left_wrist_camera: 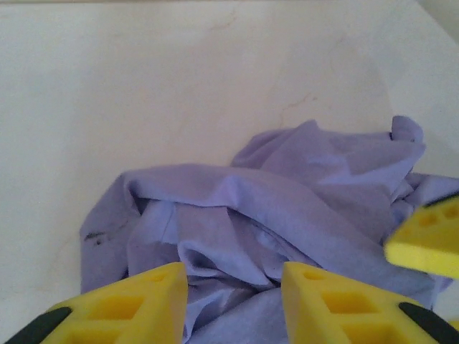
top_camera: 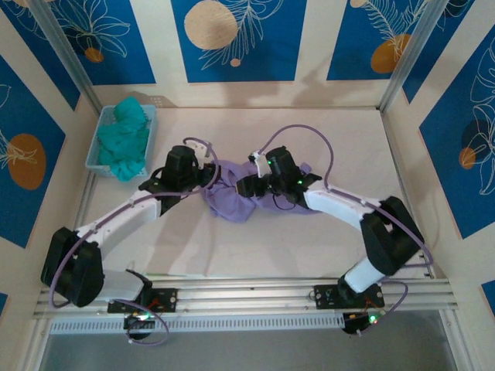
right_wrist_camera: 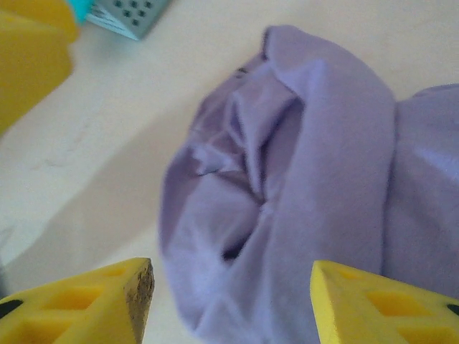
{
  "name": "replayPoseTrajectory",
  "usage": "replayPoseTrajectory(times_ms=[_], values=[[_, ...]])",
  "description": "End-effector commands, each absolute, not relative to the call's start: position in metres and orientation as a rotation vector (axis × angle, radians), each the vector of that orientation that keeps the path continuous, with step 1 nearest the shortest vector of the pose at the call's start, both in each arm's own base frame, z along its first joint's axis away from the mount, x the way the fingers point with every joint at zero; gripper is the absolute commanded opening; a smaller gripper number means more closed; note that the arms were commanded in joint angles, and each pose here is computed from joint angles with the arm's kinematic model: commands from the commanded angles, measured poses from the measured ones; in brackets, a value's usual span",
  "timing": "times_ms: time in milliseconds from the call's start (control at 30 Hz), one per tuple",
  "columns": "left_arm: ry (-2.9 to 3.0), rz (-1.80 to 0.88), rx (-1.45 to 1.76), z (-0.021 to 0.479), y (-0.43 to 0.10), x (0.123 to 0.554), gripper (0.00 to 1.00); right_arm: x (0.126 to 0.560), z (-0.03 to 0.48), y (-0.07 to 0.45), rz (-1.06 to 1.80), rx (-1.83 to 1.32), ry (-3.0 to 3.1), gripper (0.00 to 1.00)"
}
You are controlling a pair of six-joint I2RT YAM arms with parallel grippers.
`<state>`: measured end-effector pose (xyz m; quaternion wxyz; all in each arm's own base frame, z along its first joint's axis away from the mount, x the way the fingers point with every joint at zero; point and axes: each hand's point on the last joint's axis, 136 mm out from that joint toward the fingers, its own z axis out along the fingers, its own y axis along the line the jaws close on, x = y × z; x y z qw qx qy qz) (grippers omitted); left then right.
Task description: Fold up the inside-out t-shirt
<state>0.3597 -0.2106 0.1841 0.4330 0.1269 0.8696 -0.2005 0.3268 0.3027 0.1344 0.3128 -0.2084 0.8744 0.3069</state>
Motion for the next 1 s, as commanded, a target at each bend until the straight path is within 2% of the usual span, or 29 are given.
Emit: replayPoseTrajectory(times_ms=[0,33,100,167,300,400,600,667,833,967], values=[[2.258,-0.594,0.337,0.158,-0.225,0.359,0.44,0.353,0.123,0.3,0.684,-0.532,2.296,0.55],[2.276,-0.615,0.343,0.153,-0.23,0.361,0.46,0.357,0.117,0.298,0.68,-0.515,2.313,0.49],[2.309,-0.651,0.353,0.142,-0.24,0.366,0.49,0.361,0.11,0.296,0.688,-0.486,2.336,0.3],[2.332,-0.669,0.361,0.134,-0.248,0.372,0.5,0.36,0.109,0.293,0.693,-0.474,2.333,0.16],[2.374,-0.659,0.374,0.118,-0.259,0.383,0.5,0.357,0.116,0.289,0.714,-0.458,2.314,0.03],[2.42,-0.581,0.351,0.101,-0.254,0.392,0.5,0.355,0.118,0.285,0.717,-0.453,2.31,0.0],[2.43,-0.491,0.334,0.088,-0.247,0.403,0.46,0.355,0.119,0.282,0.725,-0.447,2.309,0.0],[2.434,-0.493,0.334,0.086,-0.248,0.404,0.4,0.356,0.119,0.281,0.726,-0.445,2.306,0.0],[2.407,-0.509,0.341,0.099,-0.249,0.404,0.16,0.359,0.128,0.272,0.711,-0.437,2.289,0.0],[2.248,-0.626,0.372,0.158,-0.252,0.388,0.12,0.357,0.16,0.261,0.724,-0.47,2.216,0.0]])
